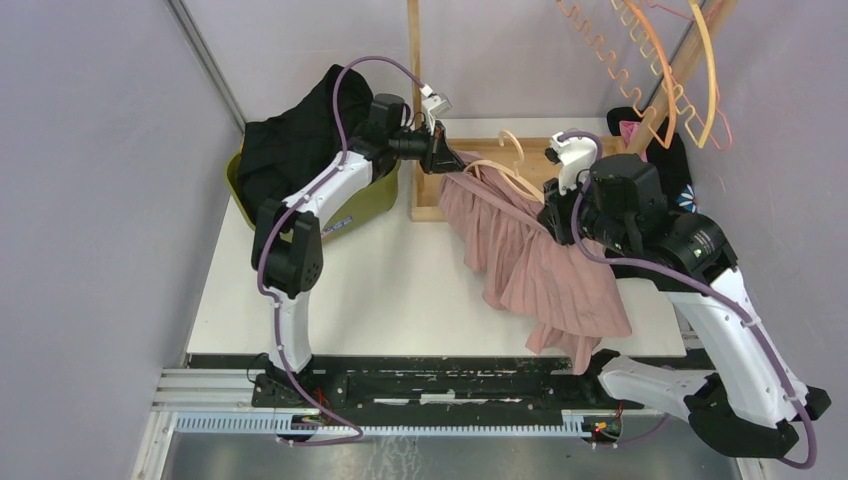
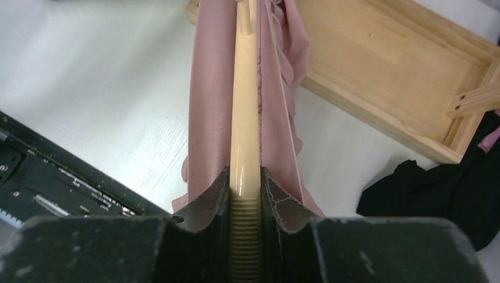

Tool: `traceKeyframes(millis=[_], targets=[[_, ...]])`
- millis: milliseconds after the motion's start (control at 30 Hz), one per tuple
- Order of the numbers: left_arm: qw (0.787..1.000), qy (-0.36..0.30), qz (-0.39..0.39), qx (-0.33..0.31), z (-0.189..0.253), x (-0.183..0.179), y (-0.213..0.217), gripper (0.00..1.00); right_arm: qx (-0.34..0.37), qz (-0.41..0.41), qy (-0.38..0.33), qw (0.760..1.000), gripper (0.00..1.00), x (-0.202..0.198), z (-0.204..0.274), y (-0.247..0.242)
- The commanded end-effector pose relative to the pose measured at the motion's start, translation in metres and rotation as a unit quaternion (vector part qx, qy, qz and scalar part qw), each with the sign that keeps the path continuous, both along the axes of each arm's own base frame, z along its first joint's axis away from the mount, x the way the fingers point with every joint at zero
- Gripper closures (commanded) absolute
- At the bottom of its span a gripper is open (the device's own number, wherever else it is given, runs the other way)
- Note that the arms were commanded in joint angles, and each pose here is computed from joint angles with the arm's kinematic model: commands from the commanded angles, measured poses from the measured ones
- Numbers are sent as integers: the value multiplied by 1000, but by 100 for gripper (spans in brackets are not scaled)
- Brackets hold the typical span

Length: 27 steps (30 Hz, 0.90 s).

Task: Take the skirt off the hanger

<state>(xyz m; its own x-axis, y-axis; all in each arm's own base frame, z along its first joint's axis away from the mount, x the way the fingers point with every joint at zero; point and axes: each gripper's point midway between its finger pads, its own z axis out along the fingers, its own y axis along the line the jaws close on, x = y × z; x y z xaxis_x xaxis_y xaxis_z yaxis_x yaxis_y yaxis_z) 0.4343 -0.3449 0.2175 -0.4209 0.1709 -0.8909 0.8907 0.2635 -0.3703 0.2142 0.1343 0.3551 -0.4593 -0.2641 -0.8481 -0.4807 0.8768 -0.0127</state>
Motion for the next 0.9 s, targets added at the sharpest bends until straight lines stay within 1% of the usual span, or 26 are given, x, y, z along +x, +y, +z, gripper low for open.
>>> traceKeyframes(millis=[0,200,300,433,567,700,800,867], targets=[[975,36,200,93,-68,77,84,97,55,-22,-156,986,99,15,85,-9],[985,22,158,59,-16,43,38,97,19,-22,-155,987,99,46,66,6],[990,16,132,53,2,24,13,97,17,-11,-153,988,99,63,58,22],[993,15,112,36,21,8,-13,97,20,11,-147,989,99,87,48,49],[995,12,95,29,27,-3,-32,97,20,31,-152,988,99,118,36,78],[995,8,97,31,28,-3,-34,97,27,40,-141,989,99,149,13,106],[995,6,98,33,28,-5,-36,97,20,33,-127,991,99,171,-8,120],[995,3,97,36,28,-6,-38,97,30,33,-128,991,99,180,-10,129]])
